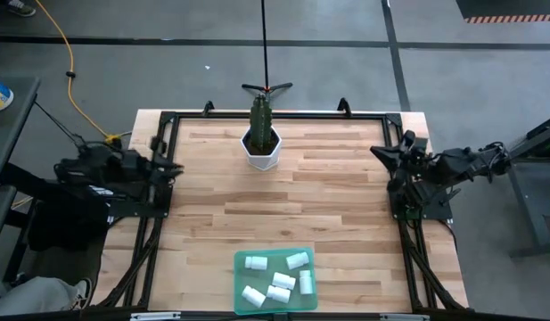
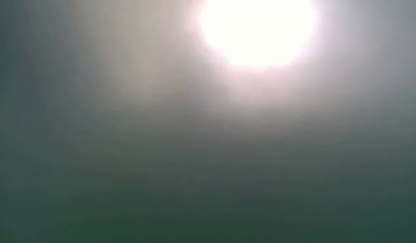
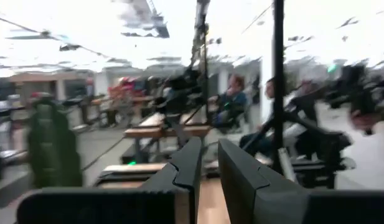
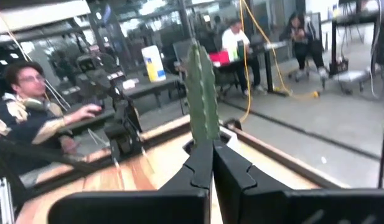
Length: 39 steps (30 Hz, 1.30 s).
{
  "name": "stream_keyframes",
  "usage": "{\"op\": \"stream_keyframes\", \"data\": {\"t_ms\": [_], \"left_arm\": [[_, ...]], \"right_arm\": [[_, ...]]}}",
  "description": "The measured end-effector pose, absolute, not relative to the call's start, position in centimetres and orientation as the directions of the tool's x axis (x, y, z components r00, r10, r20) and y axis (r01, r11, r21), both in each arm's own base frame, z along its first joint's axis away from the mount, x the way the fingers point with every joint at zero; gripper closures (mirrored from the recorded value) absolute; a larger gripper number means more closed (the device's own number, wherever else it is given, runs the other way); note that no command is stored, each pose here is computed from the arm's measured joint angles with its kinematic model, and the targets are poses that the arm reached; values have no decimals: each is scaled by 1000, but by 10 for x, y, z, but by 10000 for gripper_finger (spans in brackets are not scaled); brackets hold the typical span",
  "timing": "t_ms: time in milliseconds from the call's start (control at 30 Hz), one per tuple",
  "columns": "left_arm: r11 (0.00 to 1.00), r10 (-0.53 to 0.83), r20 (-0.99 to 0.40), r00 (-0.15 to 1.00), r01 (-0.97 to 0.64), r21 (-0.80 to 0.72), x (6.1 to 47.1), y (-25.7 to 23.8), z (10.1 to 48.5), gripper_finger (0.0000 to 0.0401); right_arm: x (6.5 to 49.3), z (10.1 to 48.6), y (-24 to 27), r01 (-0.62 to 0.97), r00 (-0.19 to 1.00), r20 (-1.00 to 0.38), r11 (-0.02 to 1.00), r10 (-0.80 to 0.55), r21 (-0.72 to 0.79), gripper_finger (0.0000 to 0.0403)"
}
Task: Pick and place pill bottles into a basket
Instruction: Return to Home Position
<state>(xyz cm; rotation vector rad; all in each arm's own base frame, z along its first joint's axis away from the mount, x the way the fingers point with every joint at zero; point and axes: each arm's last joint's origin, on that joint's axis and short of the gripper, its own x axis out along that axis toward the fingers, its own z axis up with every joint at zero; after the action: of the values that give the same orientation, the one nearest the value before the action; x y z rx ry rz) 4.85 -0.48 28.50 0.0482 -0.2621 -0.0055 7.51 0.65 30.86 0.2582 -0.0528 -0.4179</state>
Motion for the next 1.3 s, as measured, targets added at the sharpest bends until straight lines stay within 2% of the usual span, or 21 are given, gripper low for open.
{"op": "stream_keyframes", "data": {"t_ms": [100,267,400,767,1033,1167,1300], "left_arm": [[998,-60,308,950,54,30,64,-10,264,311],[985,-167,449,878,170,35,78,-16,235,311],[980,-180,519,835,198,22,81,-18,217,311],[991,-114,447,887,136,-16,86,-16,210,311],[1000,-2,497,868,6,-6,83,-13,215,311],[999,5,495,869,13,-33,83,-13,215,311],[998,-9,493,870,37,-48,83,-13,215,311]], "right_arm": [[75,303,6,411,909,-47,871,-414,269,402],[75,303,6,426,901,-44,861,-431,277,402],[75,303,6,426,901,-45,862,-431,273,401],[76,284,7,421,907,-146,850,-395,318,402],[79,245,9,325,927,29,843,-373,429,402],[73,236,6,289,919,121,850,-376,441,402],[74,229,7,304,914,121,849,-388,432,402]]}}
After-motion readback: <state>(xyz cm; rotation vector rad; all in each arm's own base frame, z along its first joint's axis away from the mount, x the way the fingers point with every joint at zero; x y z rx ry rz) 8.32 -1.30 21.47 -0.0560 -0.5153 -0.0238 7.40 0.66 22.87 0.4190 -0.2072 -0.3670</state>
